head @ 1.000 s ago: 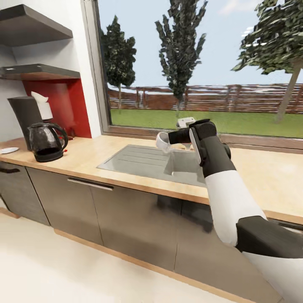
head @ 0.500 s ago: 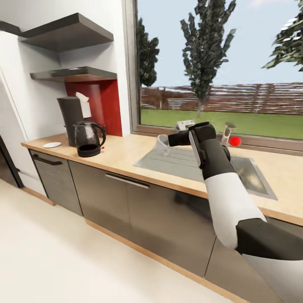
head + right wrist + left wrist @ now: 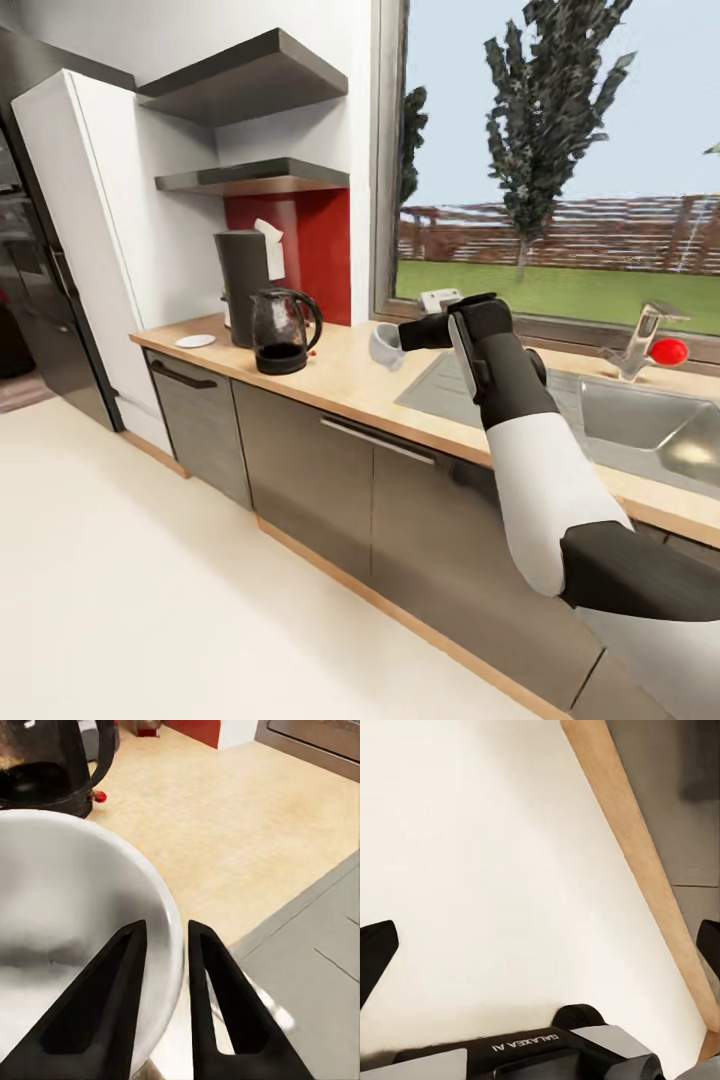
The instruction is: Set up a coffee station on the kitchen countertop: keep the coffee maker on the countertop, move the bottle of coffee from the kitchen shelf to the counter next to the coffee maker, place a paper coffee filter on top of the coffee maker, put the saucer next to the coffee maker with the coffee cup on the saucer, and place the electric kettle next to the coffee maker.
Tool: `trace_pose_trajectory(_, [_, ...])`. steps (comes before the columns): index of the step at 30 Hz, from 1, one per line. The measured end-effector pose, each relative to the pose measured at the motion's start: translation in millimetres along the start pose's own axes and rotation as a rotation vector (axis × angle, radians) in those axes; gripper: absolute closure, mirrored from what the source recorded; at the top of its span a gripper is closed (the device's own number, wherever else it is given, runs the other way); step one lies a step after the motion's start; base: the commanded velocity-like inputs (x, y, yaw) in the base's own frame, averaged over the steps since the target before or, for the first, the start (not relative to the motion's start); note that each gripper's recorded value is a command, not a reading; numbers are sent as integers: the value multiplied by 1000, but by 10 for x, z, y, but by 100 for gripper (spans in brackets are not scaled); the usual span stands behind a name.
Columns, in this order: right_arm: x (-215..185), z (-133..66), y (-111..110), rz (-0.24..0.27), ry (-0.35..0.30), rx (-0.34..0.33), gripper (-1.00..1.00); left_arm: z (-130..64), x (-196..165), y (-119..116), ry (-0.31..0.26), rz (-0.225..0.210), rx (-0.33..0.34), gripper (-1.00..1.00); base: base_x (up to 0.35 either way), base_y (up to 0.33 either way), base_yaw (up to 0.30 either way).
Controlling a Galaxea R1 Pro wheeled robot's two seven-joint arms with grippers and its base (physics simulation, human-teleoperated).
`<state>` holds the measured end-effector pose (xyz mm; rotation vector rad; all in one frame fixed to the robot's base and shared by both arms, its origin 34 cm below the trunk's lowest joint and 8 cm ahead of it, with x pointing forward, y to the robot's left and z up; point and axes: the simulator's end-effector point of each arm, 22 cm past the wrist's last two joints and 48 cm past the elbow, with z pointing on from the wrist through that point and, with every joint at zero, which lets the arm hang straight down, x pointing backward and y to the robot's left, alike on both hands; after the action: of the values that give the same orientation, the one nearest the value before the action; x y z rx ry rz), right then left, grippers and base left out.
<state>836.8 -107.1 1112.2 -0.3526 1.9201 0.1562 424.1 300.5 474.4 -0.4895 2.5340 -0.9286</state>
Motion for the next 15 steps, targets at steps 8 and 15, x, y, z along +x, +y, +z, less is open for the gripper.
trace_pose_trajectory(8, [37, 20, 28, 8, 4, -13, 100, 1, 1, 1, 1, -1, 0, -100, 180, 198, 230])
trace_pose_trajectory(15, [44, 24, 30, 9, 4, -13, 100, 2, 1, 1, 1, -1, 0, -100, 9, 224, 266])
